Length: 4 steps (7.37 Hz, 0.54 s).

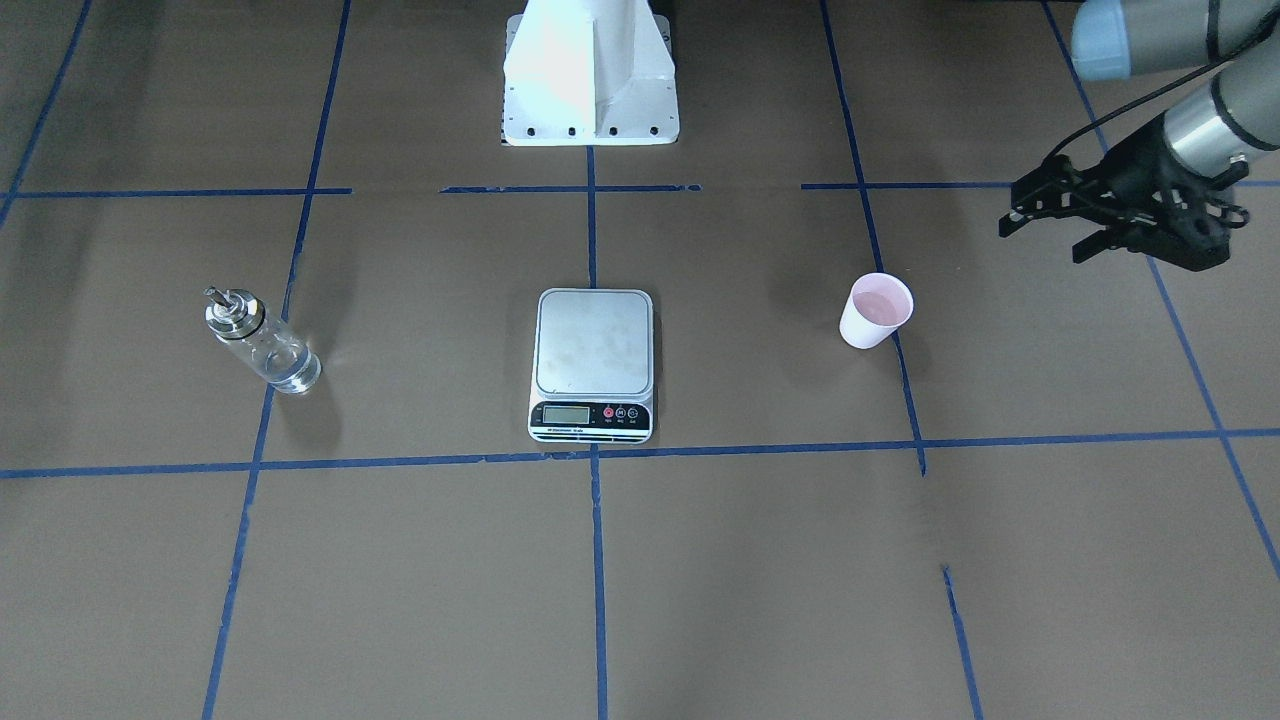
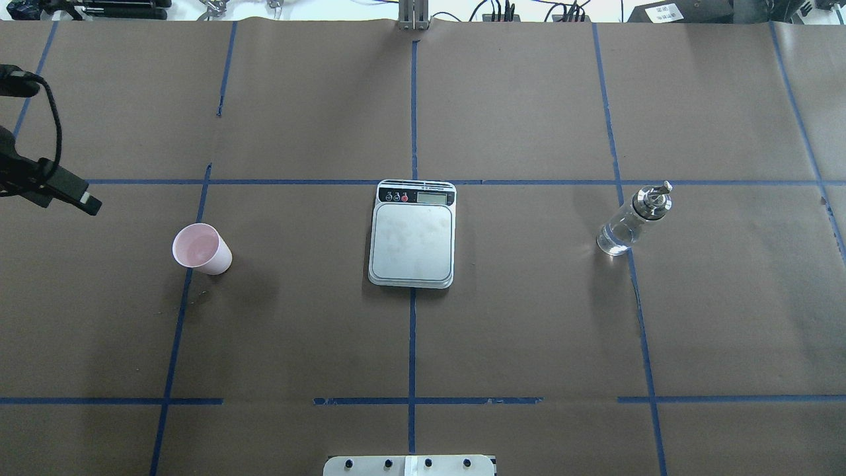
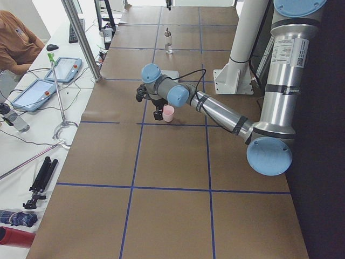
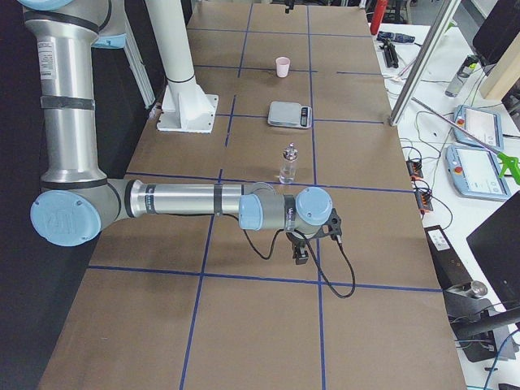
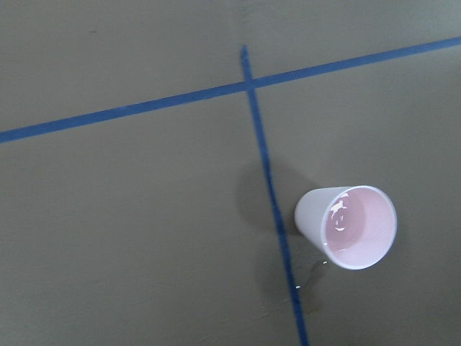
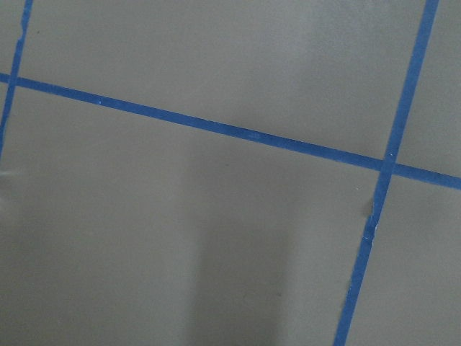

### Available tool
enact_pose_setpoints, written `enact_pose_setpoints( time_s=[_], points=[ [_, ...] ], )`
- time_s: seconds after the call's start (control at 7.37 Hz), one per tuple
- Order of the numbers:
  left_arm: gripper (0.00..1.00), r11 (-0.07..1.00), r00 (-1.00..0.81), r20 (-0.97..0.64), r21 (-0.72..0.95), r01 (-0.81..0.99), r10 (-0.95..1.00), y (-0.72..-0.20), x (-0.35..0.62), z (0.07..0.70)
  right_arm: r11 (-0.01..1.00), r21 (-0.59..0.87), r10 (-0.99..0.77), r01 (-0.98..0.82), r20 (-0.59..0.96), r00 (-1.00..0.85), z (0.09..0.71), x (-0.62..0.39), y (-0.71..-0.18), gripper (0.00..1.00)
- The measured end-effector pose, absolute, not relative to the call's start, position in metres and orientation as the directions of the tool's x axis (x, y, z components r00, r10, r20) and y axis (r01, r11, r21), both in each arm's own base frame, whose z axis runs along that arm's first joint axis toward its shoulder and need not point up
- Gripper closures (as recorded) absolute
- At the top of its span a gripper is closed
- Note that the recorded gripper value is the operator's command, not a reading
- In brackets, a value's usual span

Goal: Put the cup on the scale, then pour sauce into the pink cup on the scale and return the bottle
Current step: 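Move the left gripper down to the pink cup and grasp it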

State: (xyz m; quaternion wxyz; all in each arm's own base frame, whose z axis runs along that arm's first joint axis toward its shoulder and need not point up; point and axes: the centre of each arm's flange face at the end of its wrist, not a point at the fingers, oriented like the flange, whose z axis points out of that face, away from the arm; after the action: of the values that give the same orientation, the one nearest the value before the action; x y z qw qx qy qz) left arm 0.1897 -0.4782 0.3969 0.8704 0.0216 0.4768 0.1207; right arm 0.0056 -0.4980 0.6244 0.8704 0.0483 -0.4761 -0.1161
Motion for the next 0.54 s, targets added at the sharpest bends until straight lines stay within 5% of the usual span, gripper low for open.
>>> enact_pose_setpoints(
  time_s=[0.54],
  points=[
    [0.11,0.962,0.574,-0.778,0.147,-0.23,0.256,-0.504,0.278,0.399,0.964,0.212,-0.263,0.157,0.827,0.497,0.624,0.003,-0.497,0.0]
  ],
)
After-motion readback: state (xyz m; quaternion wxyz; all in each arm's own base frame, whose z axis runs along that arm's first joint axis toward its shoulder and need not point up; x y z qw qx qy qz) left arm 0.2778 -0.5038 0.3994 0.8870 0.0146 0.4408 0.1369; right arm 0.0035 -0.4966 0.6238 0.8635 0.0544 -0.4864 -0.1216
